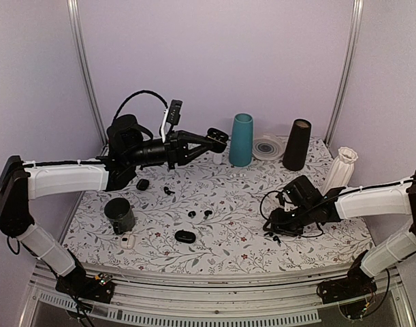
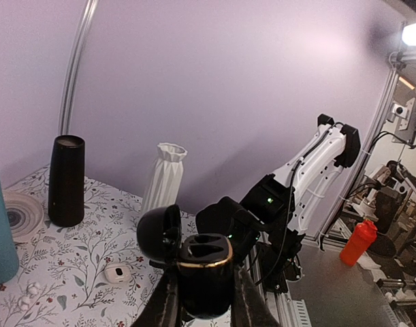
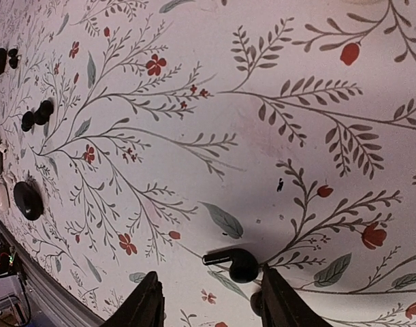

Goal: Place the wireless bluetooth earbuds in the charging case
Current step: Adjust the left earbud at the center of the board.

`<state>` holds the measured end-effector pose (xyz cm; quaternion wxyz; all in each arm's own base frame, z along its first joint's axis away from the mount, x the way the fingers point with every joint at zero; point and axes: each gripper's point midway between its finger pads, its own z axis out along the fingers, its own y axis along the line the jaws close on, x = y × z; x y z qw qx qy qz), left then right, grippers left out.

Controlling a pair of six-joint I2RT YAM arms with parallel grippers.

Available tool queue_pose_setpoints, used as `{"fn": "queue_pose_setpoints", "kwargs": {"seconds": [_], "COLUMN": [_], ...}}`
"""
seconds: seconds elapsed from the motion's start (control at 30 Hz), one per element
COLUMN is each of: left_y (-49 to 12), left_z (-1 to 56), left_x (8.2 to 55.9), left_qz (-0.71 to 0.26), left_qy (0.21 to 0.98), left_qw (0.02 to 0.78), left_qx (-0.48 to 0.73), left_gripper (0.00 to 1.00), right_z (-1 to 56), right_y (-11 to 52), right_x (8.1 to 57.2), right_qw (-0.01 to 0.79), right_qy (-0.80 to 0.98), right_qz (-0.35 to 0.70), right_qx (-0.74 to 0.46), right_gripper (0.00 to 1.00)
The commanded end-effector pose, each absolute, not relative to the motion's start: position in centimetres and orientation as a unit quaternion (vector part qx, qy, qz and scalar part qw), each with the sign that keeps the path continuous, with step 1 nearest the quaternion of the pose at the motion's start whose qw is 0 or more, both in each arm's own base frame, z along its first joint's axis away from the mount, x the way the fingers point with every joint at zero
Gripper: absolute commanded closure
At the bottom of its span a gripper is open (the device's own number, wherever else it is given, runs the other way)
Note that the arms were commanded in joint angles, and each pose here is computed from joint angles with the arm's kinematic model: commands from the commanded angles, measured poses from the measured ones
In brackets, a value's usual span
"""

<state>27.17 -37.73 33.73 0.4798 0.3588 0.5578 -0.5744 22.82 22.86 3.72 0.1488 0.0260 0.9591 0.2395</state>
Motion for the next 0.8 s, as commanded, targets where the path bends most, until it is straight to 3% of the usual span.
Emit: {"fn": "queue_pose_setpoints", "kwargs": {"seconds": [0.0, 0.77], "left_y": [-37.0, -36.8], "left_z": [35.0, 34.6], "left_x": [27.2, 27.1], "left_qz": [-0.571, -0.572], "left_qy": [0.545, 0.546], "left_qw": [0.498, 0.498], "left_qx": [0.358, 0.356], "left_gripper": [1.0, 1.0], "right_z": [3.9, 2.9], "right_y": [23.7, 24.6], "right_x": [23.2, 22.0], "right_qw": [0.144, 0.107], "right_qy": [0.955, 0.957], "right_qz": [0.256, 0.267], "right_qx": [0.028, 0.027], "right_gripper": [0.52, 0.54]}}
